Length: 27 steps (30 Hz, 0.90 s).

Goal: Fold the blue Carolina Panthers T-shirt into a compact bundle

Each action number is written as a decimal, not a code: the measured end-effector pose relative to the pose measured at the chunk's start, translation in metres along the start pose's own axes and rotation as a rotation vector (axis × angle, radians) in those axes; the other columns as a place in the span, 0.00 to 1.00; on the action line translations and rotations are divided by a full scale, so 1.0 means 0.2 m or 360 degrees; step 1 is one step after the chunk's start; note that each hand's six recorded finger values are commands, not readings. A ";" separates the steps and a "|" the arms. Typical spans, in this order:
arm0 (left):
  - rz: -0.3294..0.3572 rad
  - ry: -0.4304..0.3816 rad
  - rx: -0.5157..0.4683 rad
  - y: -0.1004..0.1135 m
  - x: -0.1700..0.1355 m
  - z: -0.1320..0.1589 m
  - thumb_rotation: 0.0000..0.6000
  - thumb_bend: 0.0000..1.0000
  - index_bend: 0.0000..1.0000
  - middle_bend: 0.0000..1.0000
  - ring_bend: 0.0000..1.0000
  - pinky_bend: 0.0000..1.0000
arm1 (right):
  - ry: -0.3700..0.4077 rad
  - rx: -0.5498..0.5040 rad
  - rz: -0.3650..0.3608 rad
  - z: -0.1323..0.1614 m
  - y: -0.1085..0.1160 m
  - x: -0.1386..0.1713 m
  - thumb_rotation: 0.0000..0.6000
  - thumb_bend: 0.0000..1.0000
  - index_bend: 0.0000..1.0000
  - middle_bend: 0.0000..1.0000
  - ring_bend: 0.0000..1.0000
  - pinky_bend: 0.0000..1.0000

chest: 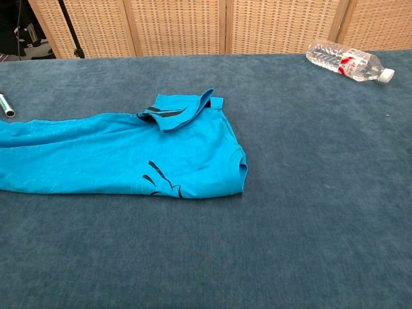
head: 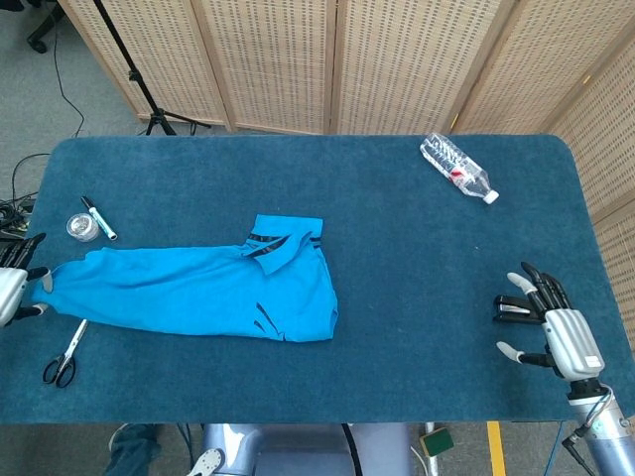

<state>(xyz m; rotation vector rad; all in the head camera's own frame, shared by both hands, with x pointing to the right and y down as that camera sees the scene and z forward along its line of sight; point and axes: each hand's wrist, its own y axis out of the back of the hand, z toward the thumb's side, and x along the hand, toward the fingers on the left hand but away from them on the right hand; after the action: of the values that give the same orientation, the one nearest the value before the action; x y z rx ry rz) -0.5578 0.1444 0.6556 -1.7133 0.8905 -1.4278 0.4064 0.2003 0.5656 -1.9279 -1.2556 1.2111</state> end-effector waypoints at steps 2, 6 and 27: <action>0.0048 -0.0082 -0.0026 0.03 0.02 0.07 1.00 0.71 0.81 0.00 0.00 0.00 | 0.0000 -0.0004 -0.0001 0.00 0.00 0.00 1.00 0.00 0.12 0.00 0.00 0.00; 0.0141 -0.0270 -0.0056 0.07 0.07 0.24 1.00 0.71 0.81 0.00 0.00 0.00 | 0.0007 -0.0021 -0.0010 0.00 0.02 0.00 1.00 0.00 0.12 0.00 0.00 0.00; 0.0184 -0.1023 0.0050 0.07 0.33 1.66 1.00 0.70 0.81 0.00 0.00 0.00 | 0.0026 -0.0072 -0.0004 0.01 0.04 0.01 1.00 0.00 0.12 0.00 0.00 0.00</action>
<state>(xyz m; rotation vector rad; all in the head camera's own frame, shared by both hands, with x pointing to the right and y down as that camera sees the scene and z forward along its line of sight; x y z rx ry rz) -0.2218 0.1124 0.6353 -1.8913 0.5881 -0.7268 0.4090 0.1987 0.5579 -1.9638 -1.2871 1.1728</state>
